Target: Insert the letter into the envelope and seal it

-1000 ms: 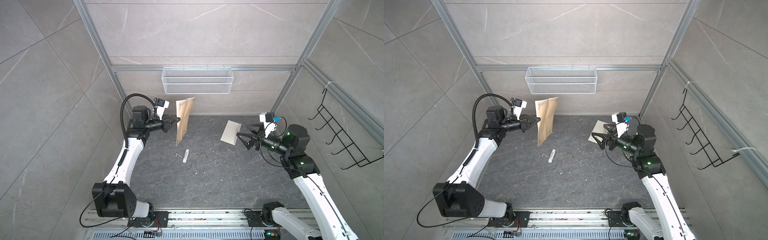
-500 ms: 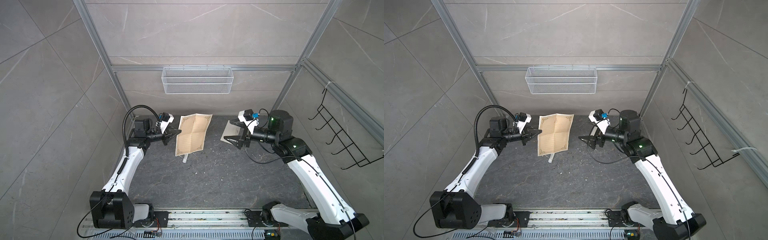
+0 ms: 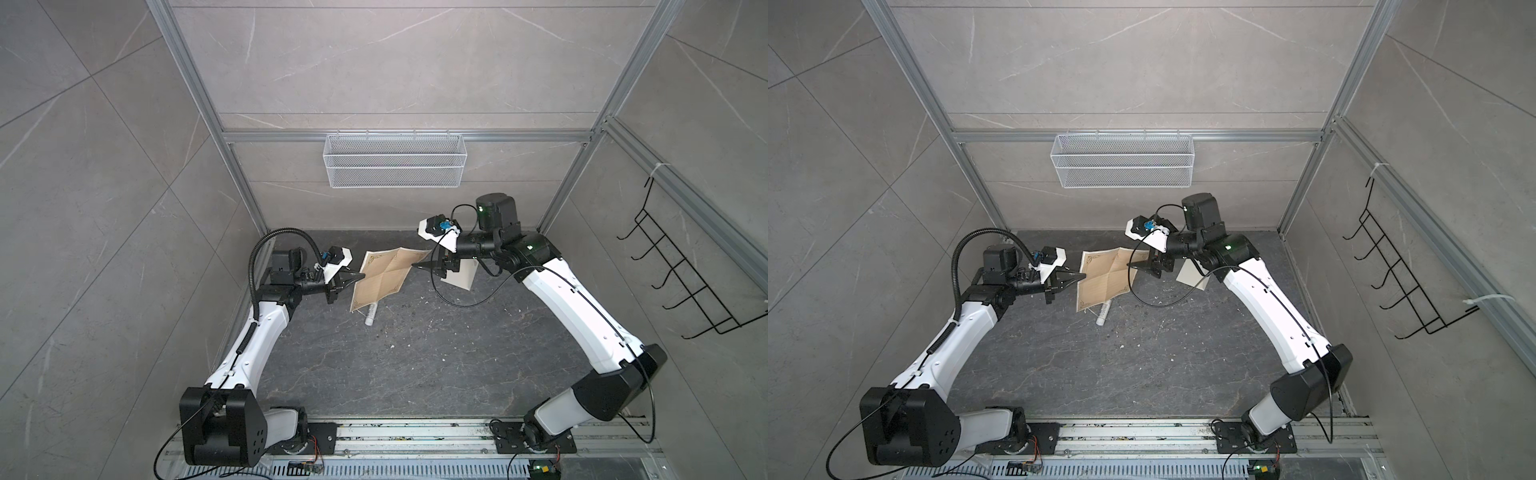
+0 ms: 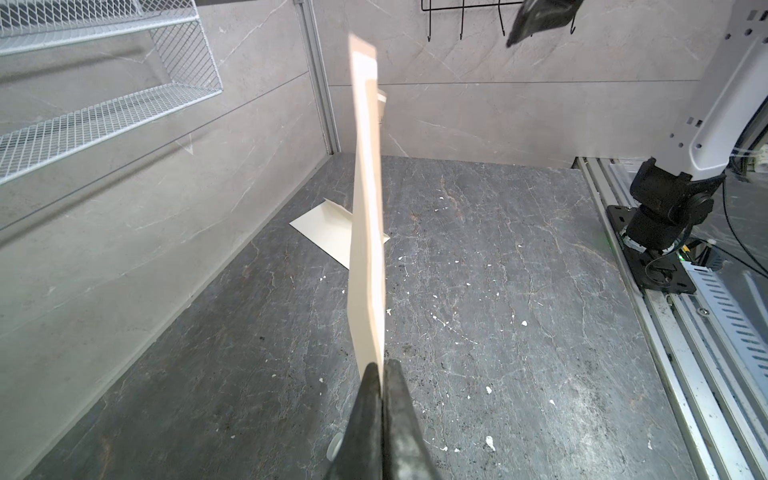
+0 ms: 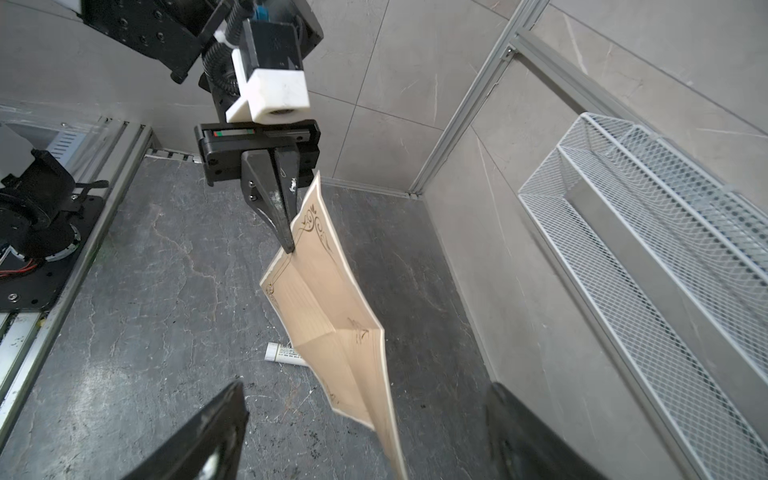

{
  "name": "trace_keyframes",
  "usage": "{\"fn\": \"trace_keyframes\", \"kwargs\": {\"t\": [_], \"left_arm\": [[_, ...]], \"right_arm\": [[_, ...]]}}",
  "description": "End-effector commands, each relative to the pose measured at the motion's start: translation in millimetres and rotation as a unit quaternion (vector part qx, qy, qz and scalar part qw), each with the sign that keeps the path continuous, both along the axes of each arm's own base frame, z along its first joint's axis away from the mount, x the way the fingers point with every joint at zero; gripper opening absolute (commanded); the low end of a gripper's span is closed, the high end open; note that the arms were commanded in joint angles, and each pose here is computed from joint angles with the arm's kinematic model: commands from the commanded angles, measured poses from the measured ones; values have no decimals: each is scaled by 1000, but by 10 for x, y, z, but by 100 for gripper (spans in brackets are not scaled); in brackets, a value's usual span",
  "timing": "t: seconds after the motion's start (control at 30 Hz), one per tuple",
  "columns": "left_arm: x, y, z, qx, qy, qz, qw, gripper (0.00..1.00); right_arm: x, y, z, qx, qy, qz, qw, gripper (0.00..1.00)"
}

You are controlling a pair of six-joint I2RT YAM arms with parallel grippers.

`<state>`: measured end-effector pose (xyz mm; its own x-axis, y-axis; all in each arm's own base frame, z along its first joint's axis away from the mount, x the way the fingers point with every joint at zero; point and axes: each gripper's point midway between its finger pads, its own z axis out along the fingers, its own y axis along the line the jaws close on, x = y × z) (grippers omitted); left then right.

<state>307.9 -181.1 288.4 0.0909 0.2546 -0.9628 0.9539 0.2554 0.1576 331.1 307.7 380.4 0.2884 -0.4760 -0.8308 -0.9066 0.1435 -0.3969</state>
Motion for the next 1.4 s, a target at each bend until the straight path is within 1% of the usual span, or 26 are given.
{"fn": "trace_keyframes", "kwargs": {"t": [0.0,0.07,0.17,0.27,0.37,0.5,0.6,0.63,0.67,0.7,0.73,0.77,0.87,0.97,1.1,1.37], "left_arm": [[-109,-53,132,-8,-51,-35,998,0],[-120,-71,139,-10,-50,-40,998,0],[-149,-93,143,-11,-53,-46,997,0],[-183,-111,165,-12,-59,-52,997,0],[-219,-128,184,-14,-63,-58,996,0],[-222,-148,171,-14,-61,-62,996,0],[-223,-164,169,-16,-58,-65,996,0],[-226,-172,166,-16,-55,-67,996,0],[-223,-174,155,-16,-53,-66,996,1],[-219,-175,153,-16,-51,-66,996,9],[-212,-178,146,-16,-50,-66,996,20],[-211,-179,144,-16,-48,-66,997,26],[-195,-181,131,-17,-43,-65,997,36],[-186,-189,109,-19,-35,-66,997,40],[-169,-203,83,-20,-26,-67,997,44],[-89,-240,0,-21,5,-66,998,45]], "right_arm": [[-79,131,-86,-36,-5,28,999,89],[-107,223,-165,-48,-1,38,998,87],[-62,318,-253,-60,-4,36,998,77],[-40,374,-309,-70,6,33,997,71],[-44,404,-353,-79,23,32,996,55],[-97,395,-385,-86,36,30,995,26],[-132,366,-433,-92,37,27,995,5],[-139,358,-443,-94,37,25,995,0],[-147,346,-446,-96,35,24,994,0],[-150,334,-435,-97,32,21,995,0],[-147,312,-427,-99,27,16,995,0],[-152,286,-400,-101,20,12,995,0],[-165,216,-296,-98,-2,0,995,0],[-191,155,-173,-88,-28,-10,996,0],[-269,109,-64,-74,-45,-9,996,0],[-385,72,107,-52,-58,-1,997,0]]}}
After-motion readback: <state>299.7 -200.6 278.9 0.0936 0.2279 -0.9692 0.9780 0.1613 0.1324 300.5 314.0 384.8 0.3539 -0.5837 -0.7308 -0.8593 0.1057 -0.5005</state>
